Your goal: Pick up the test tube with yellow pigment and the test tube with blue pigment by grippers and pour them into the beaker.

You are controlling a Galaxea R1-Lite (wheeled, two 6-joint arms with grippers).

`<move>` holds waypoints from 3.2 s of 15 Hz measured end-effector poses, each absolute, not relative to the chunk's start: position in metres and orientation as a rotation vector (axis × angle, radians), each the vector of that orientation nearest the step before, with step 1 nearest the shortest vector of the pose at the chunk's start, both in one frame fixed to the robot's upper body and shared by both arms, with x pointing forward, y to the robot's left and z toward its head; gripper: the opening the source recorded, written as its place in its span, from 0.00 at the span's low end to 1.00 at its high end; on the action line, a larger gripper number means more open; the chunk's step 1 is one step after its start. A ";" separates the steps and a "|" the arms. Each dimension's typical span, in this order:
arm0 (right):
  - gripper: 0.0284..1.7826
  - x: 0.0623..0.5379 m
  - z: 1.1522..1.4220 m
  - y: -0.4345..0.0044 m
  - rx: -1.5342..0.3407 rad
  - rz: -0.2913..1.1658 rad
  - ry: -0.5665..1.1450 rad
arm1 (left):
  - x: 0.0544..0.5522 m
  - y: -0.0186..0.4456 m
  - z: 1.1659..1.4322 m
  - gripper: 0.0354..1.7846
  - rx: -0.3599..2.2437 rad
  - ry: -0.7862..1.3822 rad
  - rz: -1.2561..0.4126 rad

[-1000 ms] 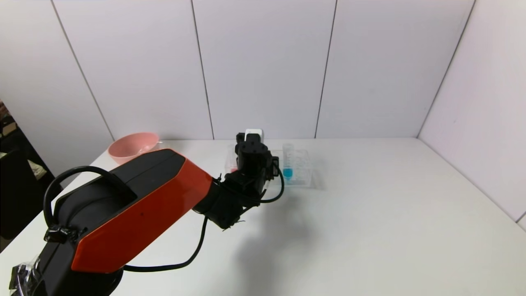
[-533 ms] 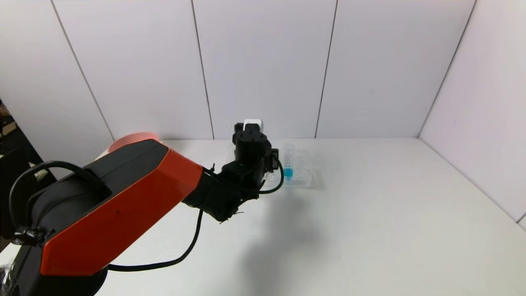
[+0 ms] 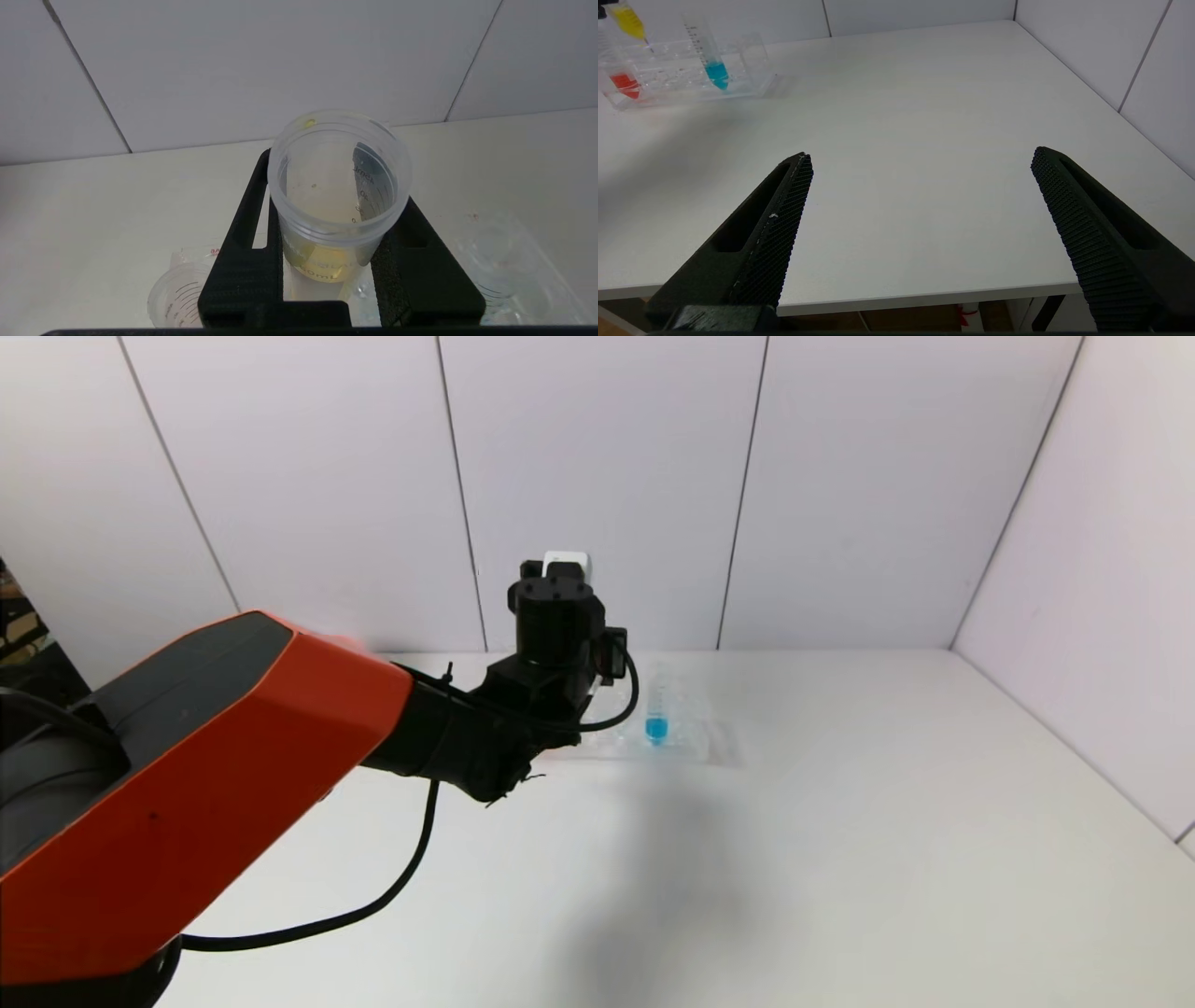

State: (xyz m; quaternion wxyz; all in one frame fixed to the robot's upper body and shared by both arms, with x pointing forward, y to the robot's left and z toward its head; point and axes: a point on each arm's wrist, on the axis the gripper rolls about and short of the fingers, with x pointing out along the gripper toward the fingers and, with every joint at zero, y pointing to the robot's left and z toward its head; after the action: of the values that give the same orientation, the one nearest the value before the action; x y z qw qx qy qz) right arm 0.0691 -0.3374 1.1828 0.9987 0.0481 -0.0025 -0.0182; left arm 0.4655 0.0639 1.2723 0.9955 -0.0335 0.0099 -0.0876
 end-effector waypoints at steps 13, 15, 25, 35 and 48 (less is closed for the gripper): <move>0.96 0.069 1.183 -0.337 0.096 -0.037 -0.005 | 0.428 0.102 1.364 0.28 -0.077 0.004 -0.162; 0.96 0.069 1.183 -0.337 0.096 -0.037 -0.005 | 0.426 0.126 1.379 0.28 -0.078 0.001 -0.128; 0.96 0.069 1.183 -0.337 0.096 -0.037 -0.005 | 0.418 0.274 1.400 0.28 -0.074 0.038 -0.005; 0.96 0.069 1.183 -0.337 0.096 -0.037 -0.005 | 0.394 0.396 1.397 0.28 -0.020 0.099 0.021; 0.96 0.069 1.183 -0.337 0.096 -0.036 -0.005 | 0.374 0.411 1.374 0.28 0.158 0.183 -0.063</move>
State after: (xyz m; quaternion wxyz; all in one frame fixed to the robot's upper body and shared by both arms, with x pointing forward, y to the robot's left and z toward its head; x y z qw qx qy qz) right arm 0.0691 -0.3374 1.1828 0.9987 0.0481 -0.0025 -0.0182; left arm 0.3739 0.4109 1.3741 0.9922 0.0787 0.0910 -0.0314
